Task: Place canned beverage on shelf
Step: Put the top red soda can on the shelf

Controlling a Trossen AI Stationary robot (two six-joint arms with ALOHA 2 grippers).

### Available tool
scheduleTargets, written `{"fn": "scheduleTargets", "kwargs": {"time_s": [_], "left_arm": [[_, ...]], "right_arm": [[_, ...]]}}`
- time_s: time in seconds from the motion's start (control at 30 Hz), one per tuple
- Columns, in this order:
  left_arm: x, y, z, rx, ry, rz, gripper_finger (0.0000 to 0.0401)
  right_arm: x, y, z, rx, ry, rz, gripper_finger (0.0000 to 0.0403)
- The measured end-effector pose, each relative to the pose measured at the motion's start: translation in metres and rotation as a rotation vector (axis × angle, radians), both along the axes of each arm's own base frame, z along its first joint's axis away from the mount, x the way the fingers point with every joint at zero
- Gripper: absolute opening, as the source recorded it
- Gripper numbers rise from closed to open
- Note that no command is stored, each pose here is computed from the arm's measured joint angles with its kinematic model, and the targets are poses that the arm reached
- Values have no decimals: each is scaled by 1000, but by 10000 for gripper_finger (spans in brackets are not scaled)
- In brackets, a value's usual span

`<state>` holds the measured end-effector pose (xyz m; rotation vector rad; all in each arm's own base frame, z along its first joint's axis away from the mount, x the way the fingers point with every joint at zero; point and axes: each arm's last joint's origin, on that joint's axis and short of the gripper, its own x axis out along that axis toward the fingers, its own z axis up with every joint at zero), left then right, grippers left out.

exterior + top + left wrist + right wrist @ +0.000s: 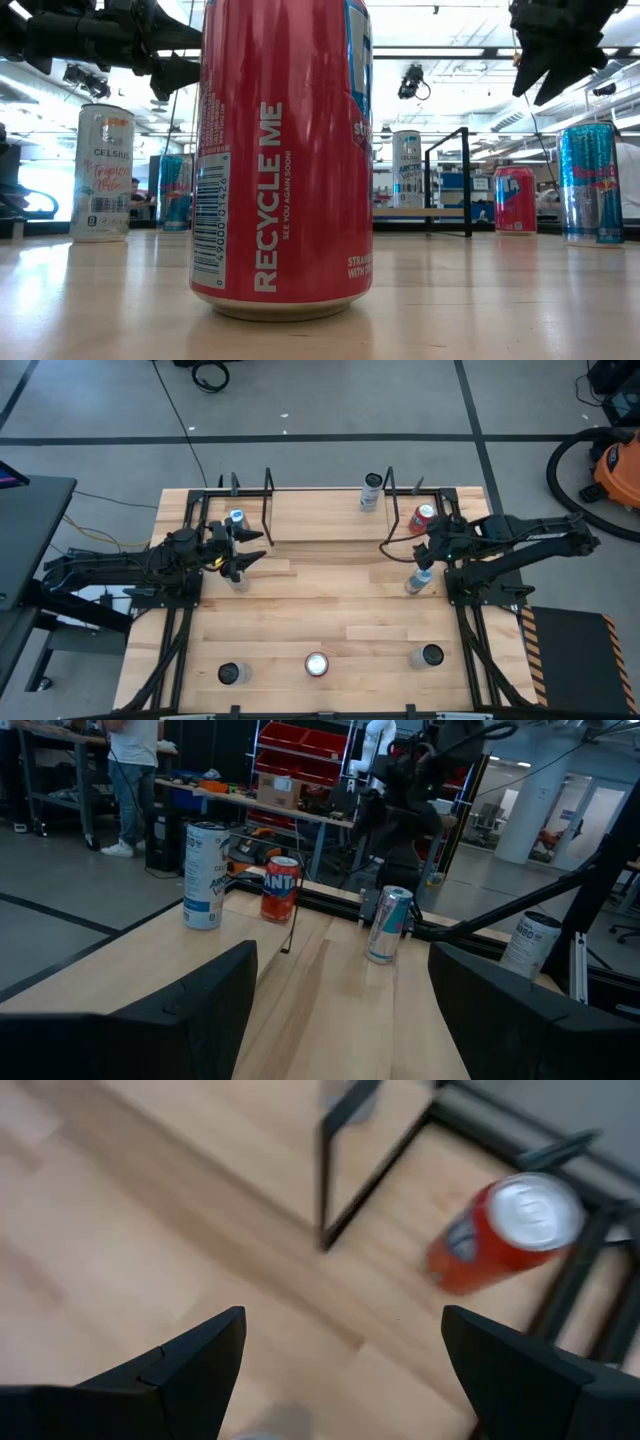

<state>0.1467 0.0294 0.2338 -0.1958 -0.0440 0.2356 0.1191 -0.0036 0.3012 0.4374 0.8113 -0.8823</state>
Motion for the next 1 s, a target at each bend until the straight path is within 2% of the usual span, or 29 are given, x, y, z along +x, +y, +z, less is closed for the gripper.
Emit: {"fn": "scheduleTargets", "kwargs": {"time_s": [0.13,0.43,0.67,1.0], "left_arm": [[0,0,0,0,0,0,298],[0,0,0,0,0,0,298],[0,0,0,0,0,0,298],[0,0,0,1,0,0,298]], "right_arm": [[-2,-6,1,-54,-5,-82,346],[-5,-27,1,-103,8,-262,346],[-5,-44,-1,-105,33,-298,346],[0,-70,-28,-95,36,-312,346]]}}
